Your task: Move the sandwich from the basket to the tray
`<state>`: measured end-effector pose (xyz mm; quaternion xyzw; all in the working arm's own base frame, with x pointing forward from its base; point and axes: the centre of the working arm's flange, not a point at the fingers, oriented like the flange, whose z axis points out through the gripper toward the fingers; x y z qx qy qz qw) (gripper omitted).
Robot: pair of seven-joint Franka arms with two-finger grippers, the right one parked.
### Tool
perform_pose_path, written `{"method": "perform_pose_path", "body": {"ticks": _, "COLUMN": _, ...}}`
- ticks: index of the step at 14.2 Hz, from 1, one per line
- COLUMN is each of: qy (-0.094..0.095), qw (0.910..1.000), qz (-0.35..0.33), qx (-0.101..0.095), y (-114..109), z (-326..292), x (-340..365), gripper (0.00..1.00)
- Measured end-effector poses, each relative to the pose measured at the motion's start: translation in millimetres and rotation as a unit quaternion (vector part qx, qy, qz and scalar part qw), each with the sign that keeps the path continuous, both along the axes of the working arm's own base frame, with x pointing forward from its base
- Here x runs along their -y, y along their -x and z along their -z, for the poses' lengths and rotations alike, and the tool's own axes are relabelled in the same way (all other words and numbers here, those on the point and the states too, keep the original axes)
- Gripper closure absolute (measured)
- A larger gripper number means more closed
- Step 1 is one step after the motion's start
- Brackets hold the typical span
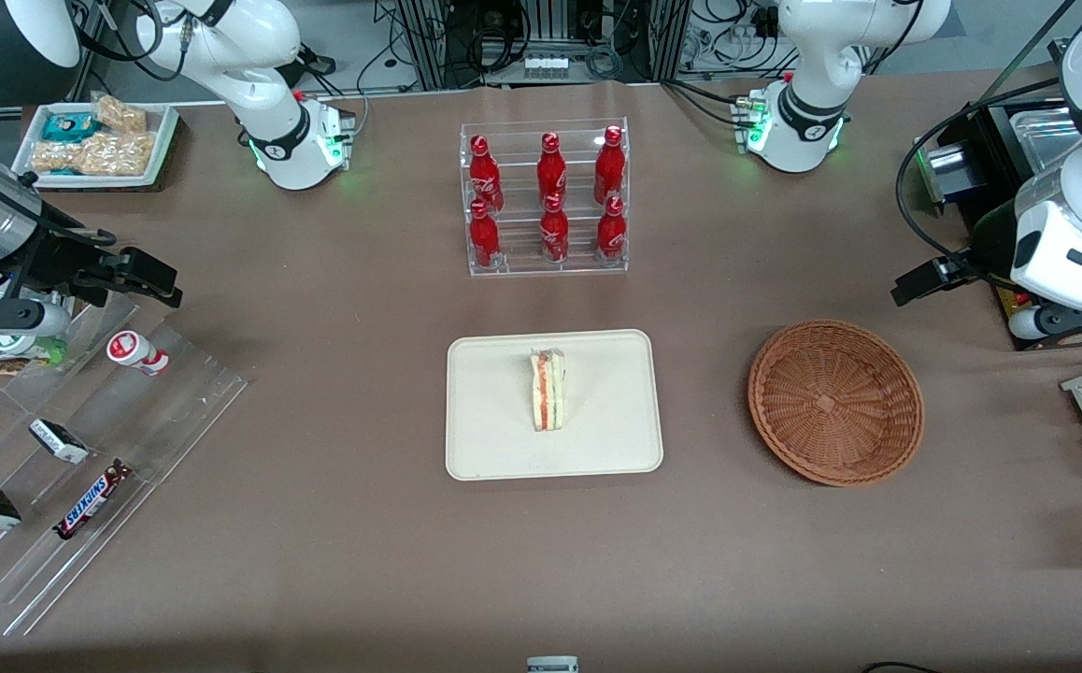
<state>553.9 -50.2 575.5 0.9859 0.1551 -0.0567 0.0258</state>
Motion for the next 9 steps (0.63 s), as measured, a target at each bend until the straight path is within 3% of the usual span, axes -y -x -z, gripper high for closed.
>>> {"method": "perform_pose_path", "body": {"ticks": 4, "qy": -0.021, "qw": 0.9978, "qz": 0.062, "qx": -0.008, "y": 6, "z": -12, "x": 0, "gripper": 0.00}}
{"method": "perform_pose_path", "body": {"ticks": 7, "qy": -0.019, "qw": 0.9893, "qz": 0.144, "qx": 0.016, "y": 4, "z": -39, "x": -18, "gripper": 0.00}}
{"method": "perform_pose_path", "body": {"ticks": 9, "qy": -0.031, "qw": 0.9845, "qz": 0.171, "qx": 0.021, "y": 1, "z": -41, "x": -33, "gripper": 0.00}}
